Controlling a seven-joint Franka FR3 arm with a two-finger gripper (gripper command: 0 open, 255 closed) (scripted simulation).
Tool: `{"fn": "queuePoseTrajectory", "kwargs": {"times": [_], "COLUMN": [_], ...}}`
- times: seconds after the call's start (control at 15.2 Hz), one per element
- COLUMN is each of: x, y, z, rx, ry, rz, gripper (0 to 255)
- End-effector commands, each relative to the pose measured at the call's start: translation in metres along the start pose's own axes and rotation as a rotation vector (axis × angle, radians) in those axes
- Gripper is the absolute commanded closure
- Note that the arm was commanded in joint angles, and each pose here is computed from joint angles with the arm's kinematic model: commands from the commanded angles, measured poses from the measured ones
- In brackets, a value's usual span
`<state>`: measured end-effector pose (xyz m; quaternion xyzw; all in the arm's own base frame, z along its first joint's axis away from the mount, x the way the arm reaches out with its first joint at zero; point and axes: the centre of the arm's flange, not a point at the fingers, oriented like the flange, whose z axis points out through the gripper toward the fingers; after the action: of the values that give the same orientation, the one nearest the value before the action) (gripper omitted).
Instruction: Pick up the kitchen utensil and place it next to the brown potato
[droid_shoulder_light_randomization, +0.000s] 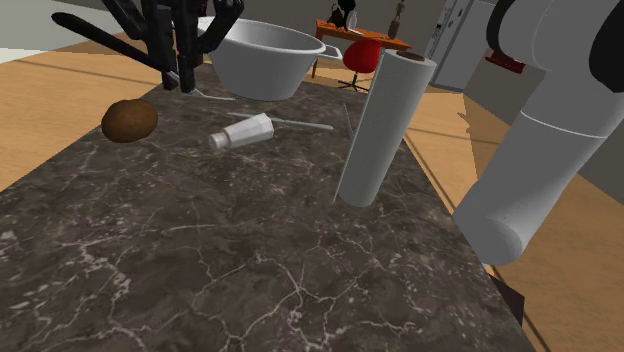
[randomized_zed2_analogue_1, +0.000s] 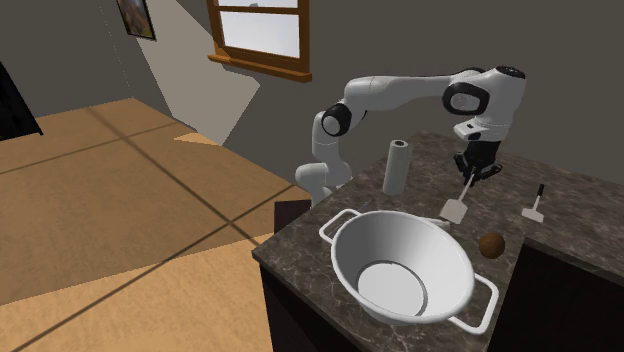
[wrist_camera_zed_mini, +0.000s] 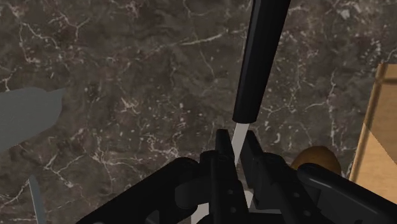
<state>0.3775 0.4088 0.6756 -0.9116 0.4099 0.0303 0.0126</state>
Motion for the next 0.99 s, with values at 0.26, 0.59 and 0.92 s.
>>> {"fn": "queuePoseTrajectory", "kwargs": {"times": [0.26, 0.59, 0.92], "x": [-0.007, -0.005, -0.004], "y": [-0.009, -0.009, -0.009], "z": [0.029, 0.055, 0.082], "rx": [0.002, 0.002, 0.002], "ry": [-0.001, -0.001, -0.001], "rz": [0.005, 0.005, 0.005], "gripper": [255, 255, 255]}}
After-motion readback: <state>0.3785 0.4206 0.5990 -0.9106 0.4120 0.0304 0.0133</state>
